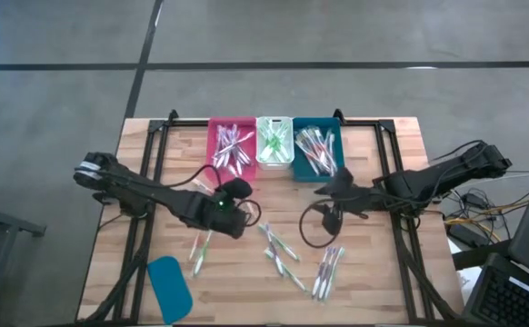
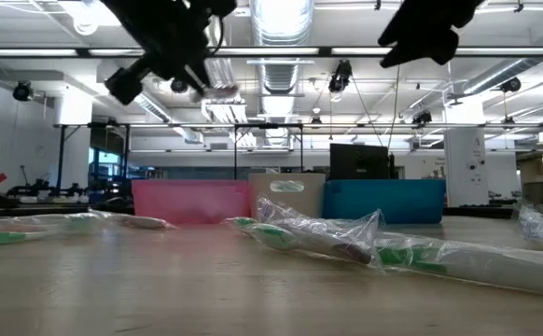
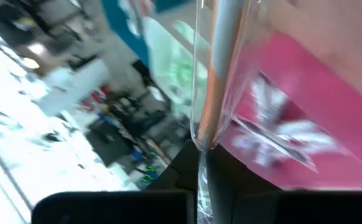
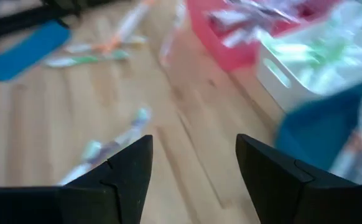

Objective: Pick & Place Toothbrushes
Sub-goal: Put the orange toothbrush into the blue bin, then put the violet toothbrush into the pink bin

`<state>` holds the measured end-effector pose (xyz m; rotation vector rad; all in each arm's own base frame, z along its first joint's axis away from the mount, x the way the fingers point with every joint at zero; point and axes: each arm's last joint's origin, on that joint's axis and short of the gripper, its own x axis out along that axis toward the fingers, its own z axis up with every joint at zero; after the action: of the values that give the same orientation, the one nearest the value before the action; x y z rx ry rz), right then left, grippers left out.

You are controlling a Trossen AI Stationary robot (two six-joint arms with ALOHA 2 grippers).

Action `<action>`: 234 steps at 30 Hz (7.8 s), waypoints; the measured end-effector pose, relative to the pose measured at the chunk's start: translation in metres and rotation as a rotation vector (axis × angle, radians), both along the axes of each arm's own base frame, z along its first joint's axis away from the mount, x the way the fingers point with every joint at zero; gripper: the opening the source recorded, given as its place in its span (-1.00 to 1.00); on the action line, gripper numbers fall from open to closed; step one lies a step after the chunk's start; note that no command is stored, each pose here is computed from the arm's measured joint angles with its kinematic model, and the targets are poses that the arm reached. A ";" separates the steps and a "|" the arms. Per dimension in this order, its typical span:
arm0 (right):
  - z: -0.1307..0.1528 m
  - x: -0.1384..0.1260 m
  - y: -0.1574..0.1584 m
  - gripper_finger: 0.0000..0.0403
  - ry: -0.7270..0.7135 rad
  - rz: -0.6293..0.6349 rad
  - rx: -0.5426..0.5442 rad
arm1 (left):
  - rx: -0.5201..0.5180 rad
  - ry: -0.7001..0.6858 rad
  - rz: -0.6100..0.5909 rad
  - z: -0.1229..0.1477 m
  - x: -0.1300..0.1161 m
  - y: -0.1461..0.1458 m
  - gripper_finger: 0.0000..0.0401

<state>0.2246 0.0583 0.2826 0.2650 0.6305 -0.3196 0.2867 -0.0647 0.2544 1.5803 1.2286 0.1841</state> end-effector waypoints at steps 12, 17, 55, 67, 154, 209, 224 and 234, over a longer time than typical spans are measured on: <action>-0.010 0.014 0.008 0.14 -0.278 0.144 0.081 | 0.190 -0.136 -0.267 0.036 0.039 -0.013 -0.93; -0.006 0.017 0.008 0.21 -0.391 0.127 0.133 | 0.269 -0.204 -0.422 0.055 0.047 -0.018 -0.93; -0.003 0.038 0.007 -0.69 -0.560 0.129 0.083 | 0.586 -0.318 -0.625 0.066 0.078 -0.005 -0.87; 0.002 0.032 -0.001 -0.90 -0.553 0.118 0.048 | 0.432 -0.446 -0.556 0.068 0.075 -0.010 -0.58; -0.074 0.059 -0.237 -0.26 0.560 -0.534 0.333 | -1.229 -1.254 0.070 -0.019 -0.045 0.077 -0.19; -0.026 0.012 0.059 -0.47 0.212 0.172 -0.035 | -1.291 -0.635 -0.094 -0.028 -0.037 0.042 -0.19; -0.026 0.012 0.059 -0.27 0.221 0.175 -0.040 | -1.143 -0.104 -0.048 -0.052 0.050 0.004 -0.19; -0.027 0.011 0.059 -0.20 0.224 0.176 -0.042 | -1.086 0.002 -0.108 -0.056 0.087 -0.011 -0.19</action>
<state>0.2359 0.1171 0.2560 0.1327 0.8616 -0.1940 0.3733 -0.0760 0.1979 0.6787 0.9584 -0.4895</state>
